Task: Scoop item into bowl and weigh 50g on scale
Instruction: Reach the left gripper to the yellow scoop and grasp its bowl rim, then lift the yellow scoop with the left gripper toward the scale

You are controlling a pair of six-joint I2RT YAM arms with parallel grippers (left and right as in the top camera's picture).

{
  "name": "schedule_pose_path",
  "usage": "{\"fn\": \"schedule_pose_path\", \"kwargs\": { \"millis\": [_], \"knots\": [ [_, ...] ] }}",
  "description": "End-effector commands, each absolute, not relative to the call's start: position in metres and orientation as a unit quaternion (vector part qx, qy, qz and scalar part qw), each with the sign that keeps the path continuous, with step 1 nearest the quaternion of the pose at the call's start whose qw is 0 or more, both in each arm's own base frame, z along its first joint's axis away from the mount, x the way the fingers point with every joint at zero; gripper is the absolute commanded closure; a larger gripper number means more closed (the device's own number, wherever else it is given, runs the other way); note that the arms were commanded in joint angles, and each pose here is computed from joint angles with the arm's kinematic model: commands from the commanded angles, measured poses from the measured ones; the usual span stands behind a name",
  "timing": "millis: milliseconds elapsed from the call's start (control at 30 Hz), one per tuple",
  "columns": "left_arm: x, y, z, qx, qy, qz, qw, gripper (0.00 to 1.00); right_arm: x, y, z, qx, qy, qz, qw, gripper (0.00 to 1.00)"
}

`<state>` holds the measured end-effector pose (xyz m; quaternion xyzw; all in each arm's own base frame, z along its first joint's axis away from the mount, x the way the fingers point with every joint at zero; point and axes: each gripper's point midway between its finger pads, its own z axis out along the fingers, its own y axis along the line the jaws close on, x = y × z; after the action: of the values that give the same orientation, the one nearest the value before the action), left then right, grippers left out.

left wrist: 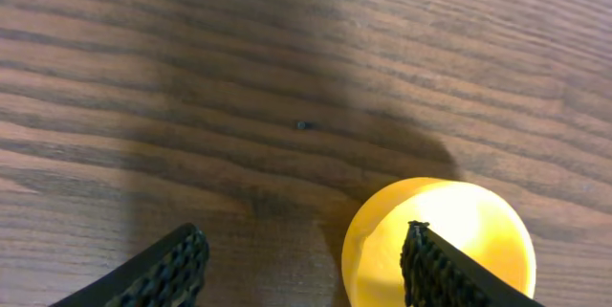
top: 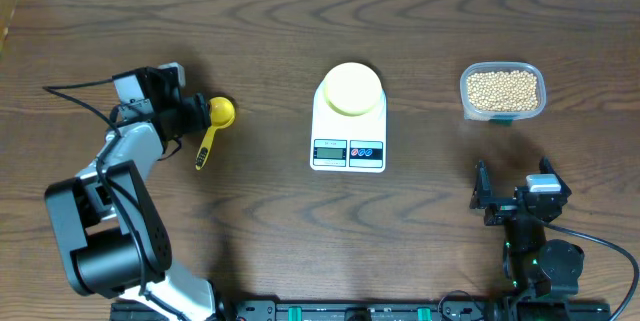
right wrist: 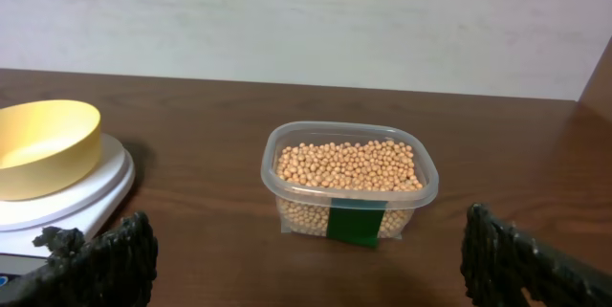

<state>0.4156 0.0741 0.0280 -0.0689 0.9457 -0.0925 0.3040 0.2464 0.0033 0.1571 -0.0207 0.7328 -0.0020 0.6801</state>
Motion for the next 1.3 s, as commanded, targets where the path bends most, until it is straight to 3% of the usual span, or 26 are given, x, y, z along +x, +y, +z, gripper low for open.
{"fn": "schedule_pose_path", "kwargs": {
  "millis": [0, 300, 400, 433, 533, 833, 1100, 1267],
  "knots": [
    [0.419, 0.072, 0.025, -0.065, 0.947, -0.090, 0.301, 0.33, 0.246, 0.004, 0.156, -0.024, 0.733, -0.004, 0.680, 0.01],
    [0.414, 0.057, -0.002, -0.056, 0.957, -0.101, 0.268, 0.39, 0.246, 0.004, 0.156, -0.024, 0.733, -0.004, 0.680, 0.01],
    [0.413, 0.058, -0.002, -0.057, 0.957, -0.101, 0.267, 0.49, 0.246, 0.004, 0.156, -0.024, 0.733, -0.004, 0.680, 0.01],
    [0.414, 0.058, -0.001, -0.056, 0.956, -0.101, 0.269, 0.55, 0.246, 0.004, 0.156, -0.024, 0.733, -0.004, 0.680, 0.01],
    [0.419, 0.059, 0.001, -0.055, 0.954, -0.099, 0.279, 0.92, 0.246, 0.004, 0.156, -0.024, 0.733, -0.004, 0.680, 0.01],
    [0.431, 0.059, 0.033, -0.118, 0.934, -0.122, 0.315, 0.92, 0.246, 0.004, 0.156, -0.025, 0.733, -0.004, 0.680, 0.01],
    [0.462, 0.068, 0.130, -0.251, 0.844, -0.187, 0.435, 0.93, 0.246, 0.004, 0.156, -0.024, 0.733, -0.004, 0.680, 0.01],
    [0.469, 0.070, 0.175, -0.351, 0.772, -0.261, 0.462, 0.93, 0.246, 0.004, 0.156, -0.025, 0.733, -0.004, 0.680, 0.01]
  ]
}}
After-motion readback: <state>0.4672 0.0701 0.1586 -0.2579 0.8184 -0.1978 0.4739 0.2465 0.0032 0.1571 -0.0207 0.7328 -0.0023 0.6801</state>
